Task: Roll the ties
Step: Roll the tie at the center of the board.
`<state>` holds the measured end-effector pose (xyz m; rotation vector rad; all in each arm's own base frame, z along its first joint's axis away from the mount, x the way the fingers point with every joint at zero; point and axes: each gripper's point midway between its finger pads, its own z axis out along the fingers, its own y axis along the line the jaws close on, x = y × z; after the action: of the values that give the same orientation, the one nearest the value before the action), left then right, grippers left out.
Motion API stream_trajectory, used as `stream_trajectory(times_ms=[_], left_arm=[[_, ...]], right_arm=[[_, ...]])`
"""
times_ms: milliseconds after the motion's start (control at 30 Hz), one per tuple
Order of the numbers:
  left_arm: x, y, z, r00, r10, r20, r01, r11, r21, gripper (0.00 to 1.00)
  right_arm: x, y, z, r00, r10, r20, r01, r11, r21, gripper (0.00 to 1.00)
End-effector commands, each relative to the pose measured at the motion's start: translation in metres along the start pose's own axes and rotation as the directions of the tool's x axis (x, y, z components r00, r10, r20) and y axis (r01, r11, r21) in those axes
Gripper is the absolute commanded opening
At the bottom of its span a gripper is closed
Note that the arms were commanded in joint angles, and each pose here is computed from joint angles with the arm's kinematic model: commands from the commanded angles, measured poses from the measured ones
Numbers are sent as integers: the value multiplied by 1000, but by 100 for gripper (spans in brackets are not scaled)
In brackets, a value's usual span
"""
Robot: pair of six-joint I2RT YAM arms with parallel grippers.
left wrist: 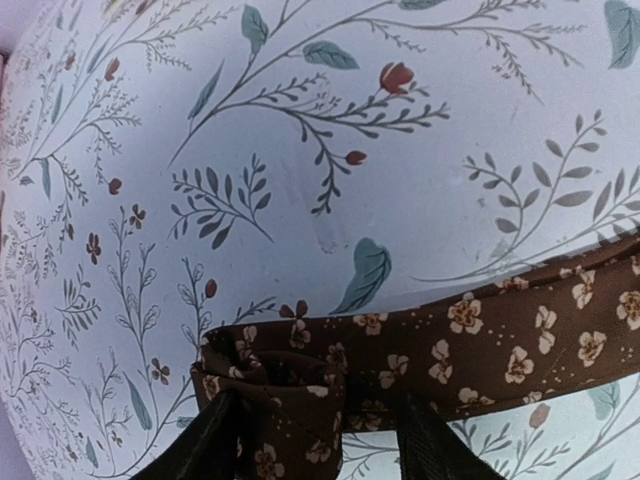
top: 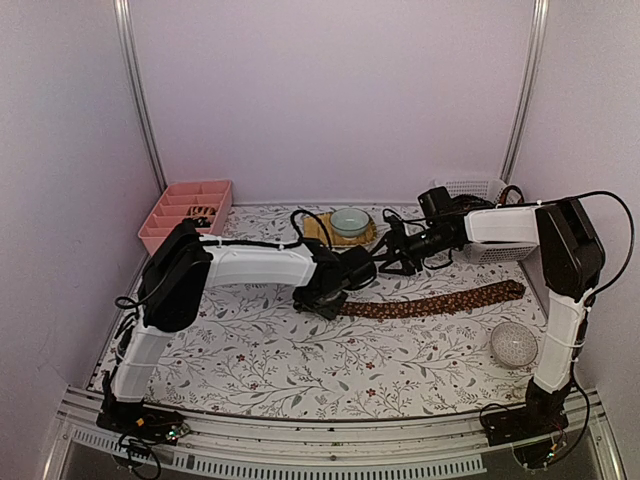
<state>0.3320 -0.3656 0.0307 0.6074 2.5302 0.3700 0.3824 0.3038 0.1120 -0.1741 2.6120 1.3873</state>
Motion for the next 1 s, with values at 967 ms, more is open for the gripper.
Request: stream_trajectory(times_ms=[967], left_arm=[[-5, -11, -8, 936, -351, 12, 312, 845, 434, 45]], right_arm=[[25, 5, 29, 993, 52, -104, -60, 995, -77, 51]])
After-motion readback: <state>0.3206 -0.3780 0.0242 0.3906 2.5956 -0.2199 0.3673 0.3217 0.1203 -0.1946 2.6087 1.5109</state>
